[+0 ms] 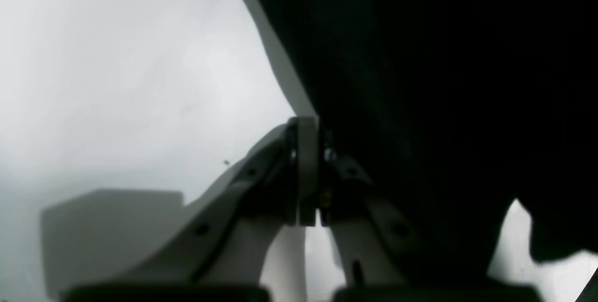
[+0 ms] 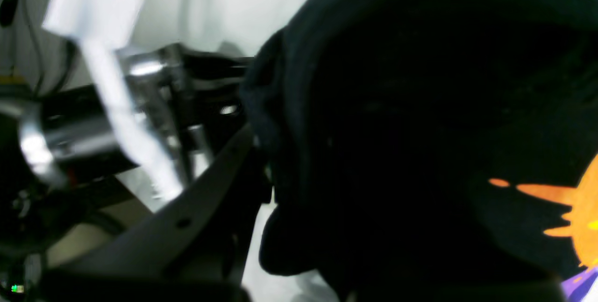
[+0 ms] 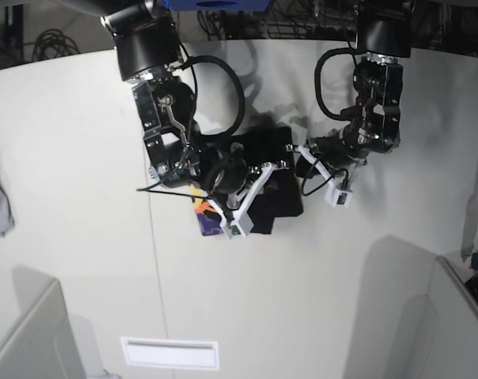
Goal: Fold the T-shirt properly
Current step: 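Release with the left gripper and press the folded bundle flat with the right gripper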
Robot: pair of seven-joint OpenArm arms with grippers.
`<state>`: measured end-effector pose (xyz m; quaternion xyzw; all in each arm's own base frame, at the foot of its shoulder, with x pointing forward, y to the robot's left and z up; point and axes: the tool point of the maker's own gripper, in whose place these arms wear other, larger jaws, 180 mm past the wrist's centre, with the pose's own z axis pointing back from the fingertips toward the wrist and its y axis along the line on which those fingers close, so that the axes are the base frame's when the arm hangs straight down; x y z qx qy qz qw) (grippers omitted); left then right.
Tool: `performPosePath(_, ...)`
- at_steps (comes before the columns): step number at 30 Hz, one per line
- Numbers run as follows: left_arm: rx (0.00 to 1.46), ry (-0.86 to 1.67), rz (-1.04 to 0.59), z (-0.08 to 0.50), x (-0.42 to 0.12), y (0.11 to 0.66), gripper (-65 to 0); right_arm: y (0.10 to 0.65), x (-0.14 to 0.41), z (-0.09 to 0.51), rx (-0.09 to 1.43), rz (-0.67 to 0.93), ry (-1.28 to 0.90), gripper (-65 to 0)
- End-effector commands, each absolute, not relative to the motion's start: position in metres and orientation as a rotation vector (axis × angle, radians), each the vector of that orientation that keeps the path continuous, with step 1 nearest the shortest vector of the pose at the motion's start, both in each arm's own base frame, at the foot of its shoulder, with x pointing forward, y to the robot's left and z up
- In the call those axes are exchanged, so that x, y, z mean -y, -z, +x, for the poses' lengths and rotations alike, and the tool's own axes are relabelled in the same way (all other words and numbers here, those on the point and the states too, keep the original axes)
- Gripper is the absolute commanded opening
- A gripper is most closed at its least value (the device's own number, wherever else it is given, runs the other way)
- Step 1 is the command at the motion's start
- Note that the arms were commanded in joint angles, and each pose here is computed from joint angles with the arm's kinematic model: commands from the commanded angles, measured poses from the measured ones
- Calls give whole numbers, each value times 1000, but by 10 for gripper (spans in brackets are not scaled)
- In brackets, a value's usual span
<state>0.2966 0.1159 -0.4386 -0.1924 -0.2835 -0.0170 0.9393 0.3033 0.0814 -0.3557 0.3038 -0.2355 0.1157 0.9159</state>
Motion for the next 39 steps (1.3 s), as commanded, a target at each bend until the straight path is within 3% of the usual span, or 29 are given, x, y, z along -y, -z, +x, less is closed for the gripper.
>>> performPosePath(1,510,45,-322,282,-134,451,-650,343,-85,314,530,644,-234,-650)
performPosePath(5,518,66,-303,271,-142,445,-650,343,-84,316,532,639,-237,-650)
performPosePath(17,543,-29,-163,234,-233,407,-650,340,-90,315,521,648,-259,-647)
performPosePath(21,529,-28,-134,227,-256,402,-650,339,-94,313,521,649,-278,-275)
performPosePath(23,531,-36,-120,224,-265,399,-650,338,-95,311,520,651,-280,-150)
performPosePath(24,532,-40,-115,223,-268,398,-650,336,-96,311,522,654,-285,-129)
performPosePath(36,559,-29,-84,227,-279,386,-650,311,-164,276,528,678,-616,-195)
performPosePath(39,563,-38,-79,227,-282,385,-650,286,-149,283,590,684,-628,-204)
